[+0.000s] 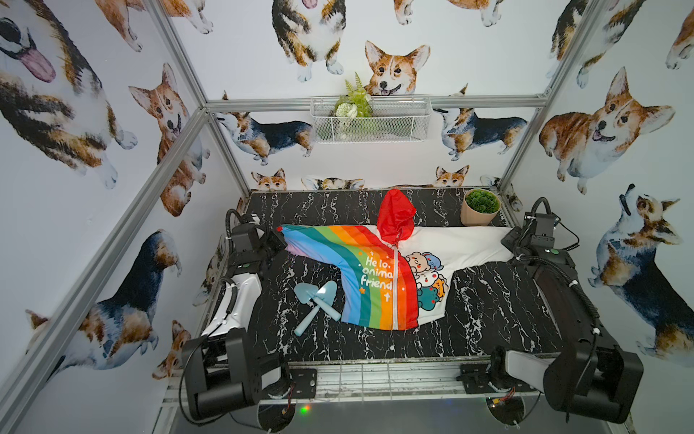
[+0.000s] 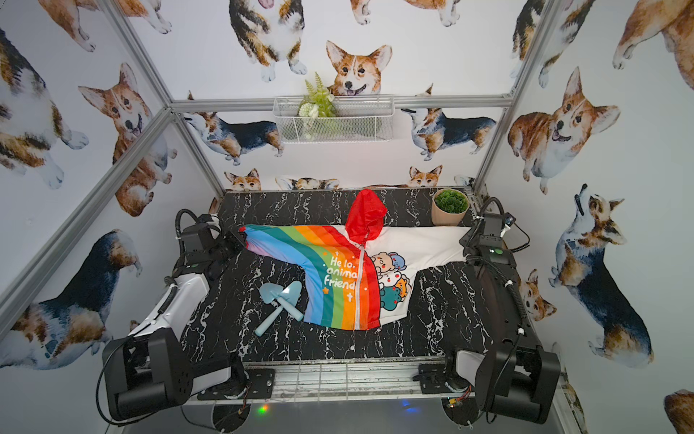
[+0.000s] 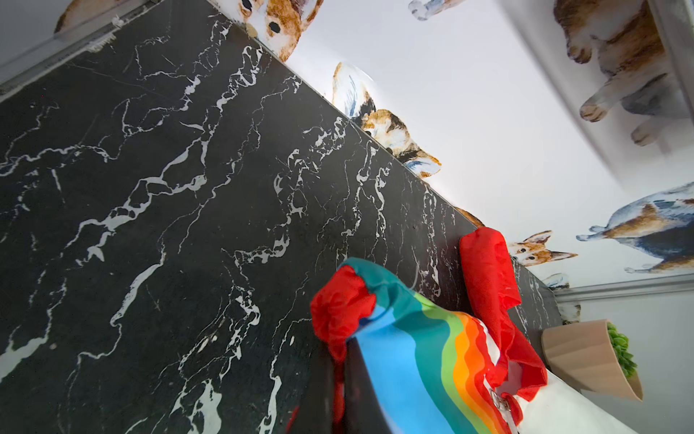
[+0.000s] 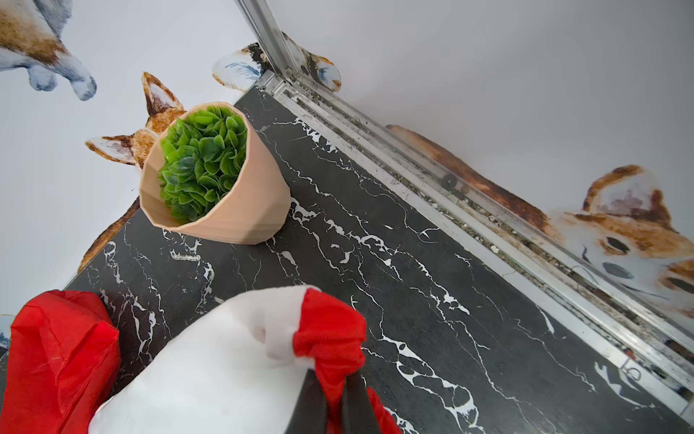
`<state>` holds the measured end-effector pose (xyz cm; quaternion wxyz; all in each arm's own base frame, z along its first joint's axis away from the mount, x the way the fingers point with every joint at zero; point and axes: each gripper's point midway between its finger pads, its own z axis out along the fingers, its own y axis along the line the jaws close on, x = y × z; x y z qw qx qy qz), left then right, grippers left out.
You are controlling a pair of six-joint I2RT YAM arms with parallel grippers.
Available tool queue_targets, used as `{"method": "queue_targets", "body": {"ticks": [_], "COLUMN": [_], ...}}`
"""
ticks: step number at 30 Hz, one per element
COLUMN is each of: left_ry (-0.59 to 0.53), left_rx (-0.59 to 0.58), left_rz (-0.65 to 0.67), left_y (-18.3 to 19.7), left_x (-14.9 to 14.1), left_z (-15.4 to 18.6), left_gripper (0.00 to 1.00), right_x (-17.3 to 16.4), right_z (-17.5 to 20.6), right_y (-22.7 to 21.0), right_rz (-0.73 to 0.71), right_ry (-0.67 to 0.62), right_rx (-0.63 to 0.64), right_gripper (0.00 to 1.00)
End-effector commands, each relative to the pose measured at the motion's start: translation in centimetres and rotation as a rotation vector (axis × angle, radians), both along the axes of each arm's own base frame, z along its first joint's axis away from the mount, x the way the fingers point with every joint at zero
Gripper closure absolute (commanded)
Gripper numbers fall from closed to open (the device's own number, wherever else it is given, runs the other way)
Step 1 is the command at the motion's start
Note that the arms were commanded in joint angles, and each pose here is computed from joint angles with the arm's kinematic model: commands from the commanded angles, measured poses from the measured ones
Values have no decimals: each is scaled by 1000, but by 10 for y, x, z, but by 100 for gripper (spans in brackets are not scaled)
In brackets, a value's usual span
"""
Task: Unzip the jacket
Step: Flatten out the jacket at the center of the board.
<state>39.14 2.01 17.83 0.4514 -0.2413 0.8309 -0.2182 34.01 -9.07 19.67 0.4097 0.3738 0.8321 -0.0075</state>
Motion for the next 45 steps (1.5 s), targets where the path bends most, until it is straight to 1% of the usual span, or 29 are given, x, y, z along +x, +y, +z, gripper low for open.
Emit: {"method": "queue_targets", "body": {"ticks": [1, 5, 6, 7, 8, 9, 10, 11, 12, 13, 14, 17, 18, 19, 21, 22, 23, 25, 27, 29, 32, 34, 36, 40, 42, 45], "left_ry": [85, 155, 140, 159, 187, 212, 223, 230, 236, 244, 249, 231, 208, 185, 145, 128, 160, 176, 194, 219, 257, 313, 385, 511, 535, 541], "left_rx": [13, -9, -6, -7, -9, -10, -7, 0, 10, 31, 58, 123, 135, 148, 190, 214, 233, 276, 312, 337, 409, 423, 429, 427, 436, 446], "left_rz": [37, 39, 42, 42, 45, 49, 54, 64, 78, 104, 131, 189, 188, 176, 112, 59, -9, -119, -213, -320, -459, -518, -548, -545, -532, -513], "left_y": [9, 11, 13, 15, 16, 17, 18, 20, 23, 27, 33, 44, 43, 38, 13, -7, -30, -71, -106, -143, -191, -209, -217, -211, -205, -197], "left_x": [5, 20, 31, 36, 38, 39, 39, 38, 36, 31, 26, 10, 6, 1, -4, -7, -20, -37, -58, -82, -118, -139, -160, -187, -194, -198], "left_z": [-22, -51, -45, -50, -57, -62, -66, -67, -68, -66, -63, -46, -38, -29, -14, -7, -20, -25, -33, -43, -57, -73, -94, -129, -134, -134], "left_gripper": [100, 100, 100, 95, 79, 56, 27, 8, 0, 0, 0, 0, 0, 0, 0, 0, 0, 0, 9, 22, 34, 41, 48, 55, 54, 48], "right_x": [7, 38, 41, 45, 46, 48, 48, 47, 45, 41, 36, 19, 14, 9, -1, -7, -13, -30, -49, -67, -93, -107, -120, -142, -149, -154], "right_z": [-19, -46, -50, -60, -64, -67, -69, -69, -68, -65, -60, -42, -34, -27, -24, -26, -29, -40, -48, -57, -68, -76, -85, -109, -120, -131], "right_y": [-4, 8, 9, 13, 14, 15, 15, 14, 12, 8, 4, -4, -2, 3, 23, 39, 56, 86, 112, 137, 164, 172, 178, 193, 195, 201], "right_rz": [7, 87, 98, 113, 115, 116, 114, 105, 92, 68, 40, -25, -29, -21, 33, 79, 130, 214, 289, 367, 456, 493, 530, 634, 666, 717], "right_ry": [72, 123, 143, 192, 212, 226, 232, 234, 238, 242, 242, 239, 223, 204, 169, 150, 133, 130, 133, 146, 165, 198, 237, 326, 361, 369], "right_rx": [-19, 43, 56, 72, 74, 70, 60, 47, 33, 9, -19, -99, -123, -130, -86, -37, 10, 68, 108, 147, 180, 179, 187, 233, 236, 252], "right_gripper": [100, 100, 100, 100, 94, 77, 58, 41, 24, 6, 0, 0, 1, 5, 13, 17, 21, 25, 27, 27, 28, 32, 34, 36, 35, 29]}}
